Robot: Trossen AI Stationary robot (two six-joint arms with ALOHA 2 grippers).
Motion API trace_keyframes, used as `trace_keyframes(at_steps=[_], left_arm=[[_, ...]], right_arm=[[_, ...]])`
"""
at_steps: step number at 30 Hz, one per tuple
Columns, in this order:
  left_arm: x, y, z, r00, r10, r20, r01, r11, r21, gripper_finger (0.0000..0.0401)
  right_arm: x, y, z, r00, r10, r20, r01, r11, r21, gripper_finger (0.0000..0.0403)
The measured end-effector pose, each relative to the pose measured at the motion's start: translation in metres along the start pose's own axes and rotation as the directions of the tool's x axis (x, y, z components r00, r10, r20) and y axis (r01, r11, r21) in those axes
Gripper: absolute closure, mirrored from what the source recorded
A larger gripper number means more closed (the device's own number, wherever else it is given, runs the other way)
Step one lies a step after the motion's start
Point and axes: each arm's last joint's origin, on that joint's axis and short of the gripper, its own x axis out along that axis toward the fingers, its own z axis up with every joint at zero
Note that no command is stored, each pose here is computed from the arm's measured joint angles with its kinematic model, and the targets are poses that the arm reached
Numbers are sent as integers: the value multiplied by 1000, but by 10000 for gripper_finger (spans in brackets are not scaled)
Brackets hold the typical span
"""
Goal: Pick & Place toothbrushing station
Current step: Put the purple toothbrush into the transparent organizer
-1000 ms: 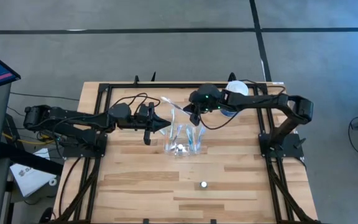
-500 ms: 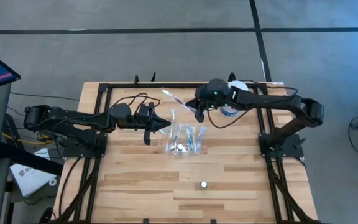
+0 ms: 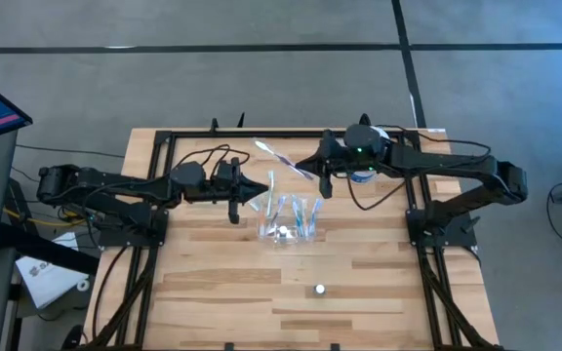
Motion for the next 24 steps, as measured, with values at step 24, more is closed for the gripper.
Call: trace_keyframes(at_steps=[24], left_arm=[[-2,-2,20,977,18,212,-27,999,40,339]], right_arm=[[-8,33,13,990,106,94,-99,992,-76,403]])
